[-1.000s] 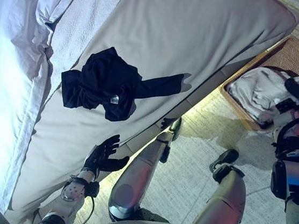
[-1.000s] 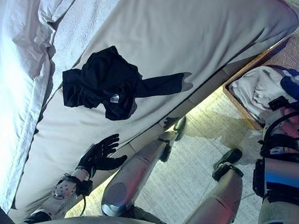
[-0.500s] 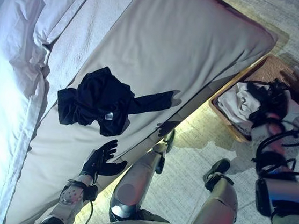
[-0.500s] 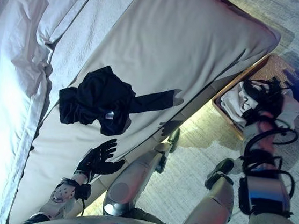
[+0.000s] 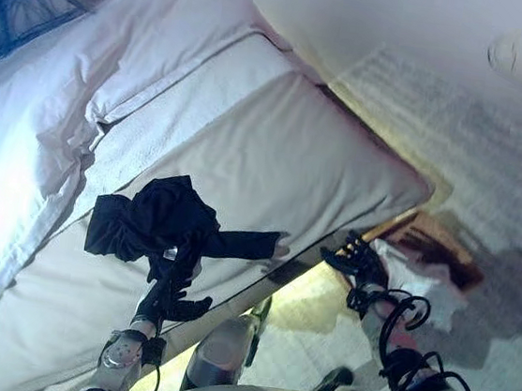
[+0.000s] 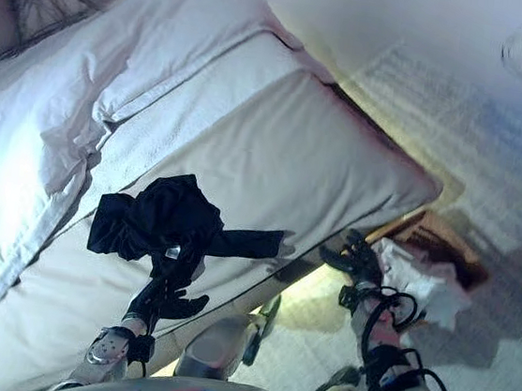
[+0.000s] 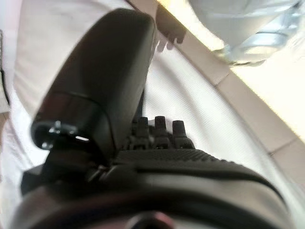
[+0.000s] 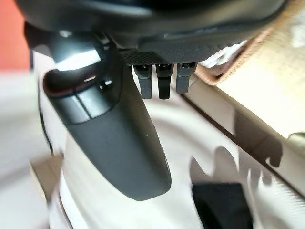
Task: Pick up the clothes from the bed and place them into the basket
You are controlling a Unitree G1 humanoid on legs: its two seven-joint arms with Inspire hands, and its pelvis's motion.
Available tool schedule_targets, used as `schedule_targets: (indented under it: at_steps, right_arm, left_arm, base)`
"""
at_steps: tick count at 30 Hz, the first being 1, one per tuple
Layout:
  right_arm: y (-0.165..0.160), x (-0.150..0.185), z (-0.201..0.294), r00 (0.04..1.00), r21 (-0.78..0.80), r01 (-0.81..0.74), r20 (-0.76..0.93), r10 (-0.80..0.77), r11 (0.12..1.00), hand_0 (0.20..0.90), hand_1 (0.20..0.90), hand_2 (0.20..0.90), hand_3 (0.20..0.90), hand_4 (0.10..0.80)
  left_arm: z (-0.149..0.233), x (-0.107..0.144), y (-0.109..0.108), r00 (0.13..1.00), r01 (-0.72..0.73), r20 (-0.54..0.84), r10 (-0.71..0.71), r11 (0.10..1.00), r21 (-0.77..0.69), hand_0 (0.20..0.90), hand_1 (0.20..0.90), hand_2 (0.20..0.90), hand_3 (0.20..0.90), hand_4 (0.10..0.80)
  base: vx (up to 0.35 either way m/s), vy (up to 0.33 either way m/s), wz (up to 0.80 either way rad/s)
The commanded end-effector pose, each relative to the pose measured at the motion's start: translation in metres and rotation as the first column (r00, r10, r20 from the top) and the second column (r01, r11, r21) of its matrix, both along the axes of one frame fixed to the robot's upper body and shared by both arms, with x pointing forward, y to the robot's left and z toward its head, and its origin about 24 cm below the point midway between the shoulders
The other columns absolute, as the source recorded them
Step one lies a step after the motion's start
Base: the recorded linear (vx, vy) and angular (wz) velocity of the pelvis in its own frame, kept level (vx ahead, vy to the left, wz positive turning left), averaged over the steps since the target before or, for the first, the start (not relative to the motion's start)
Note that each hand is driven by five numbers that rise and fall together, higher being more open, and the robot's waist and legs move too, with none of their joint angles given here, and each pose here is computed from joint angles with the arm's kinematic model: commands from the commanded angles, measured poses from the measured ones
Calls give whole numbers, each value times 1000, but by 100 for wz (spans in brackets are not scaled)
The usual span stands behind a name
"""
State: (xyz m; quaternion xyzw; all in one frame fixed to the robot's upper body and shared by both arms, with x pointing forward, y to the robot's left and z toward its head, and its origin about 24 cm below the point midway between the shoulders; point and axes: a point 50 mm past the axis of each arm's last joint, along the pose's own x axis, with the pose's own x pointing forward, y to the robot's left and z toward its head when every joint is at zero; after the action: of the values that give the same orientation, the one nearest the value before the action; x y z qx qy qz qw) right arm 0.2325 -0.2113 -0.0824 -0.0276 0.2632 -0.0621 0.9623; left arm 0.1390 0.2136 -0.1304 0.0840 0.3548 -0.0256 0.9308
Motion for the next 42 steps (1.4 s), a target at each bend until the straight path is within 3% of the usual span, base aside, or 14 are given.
schedule_targets:
  at_steps: [1,5,9,17,22,28,31,37,42]
  right_arm:
    - [27,27,31,949,-152,-249,156,272,957,900,900,900,900,800]
    - [40,27,29,895,-275,-403,81,439,873,900,900,900,900,800]
    - [41,28,24,850,-376,-488,-1,527,787,900,900,900,900,800]
    - [15,33,19,878,-528,-441,-88,470,726,900,900,900,900,800]
    - [8,40,25,873,-569,-446,-107,476,691,900,900,900,900,800]
    - [17,73,58,828,-700,-424,-41,560,575,900,900,900,900,800]
    - [26,100,86,804,-771,-385,-10,595,507,900,900,900,900,800]
    - [38,129,124,791,-821,-309,59,610,479,900,900,900,900,800]
    - [36,149,152,813,-876,-269,16,582,400,900,900,900,900,800]
  left_arm:
    - [-2,-19,28,998,8,-68,2,990,139,900,900,900,900,800]
    - [-2,-24,41,993,-64,-87,79,984,165,900,900,900,900,800]
    - [6,-5,50,993,-89,-58,99,985,149,900,900,900,900,800]
    - [17,31,37,998,66,-9,-66,982,174,900,900,900,900,800]
    - [9,16,37,991,126,-77,-111,965,231,900,900,900,900,800]
    - [4,-3,44,985,154,-110,-129,953,262,900,900,900,900,800]
    - [12,4,53,986,161,-79,-145,949,270,900,900,900,900,800]
    - [28,22,65,988,151,-3,-157,945,289,900,900,900,900,800]
    - [46,43,73,983,123,94,-157,947,297,900,900,900,900,800]
  base:
    - [223,192,95]
    - [232,214,38]
    - [222,200,64]
    - [242,-143,123]
    - [187,-143,124]
    - [106,-69,49]
    - [56,-61,40]
    - [27,-71,26]
    - [21,-79,19]
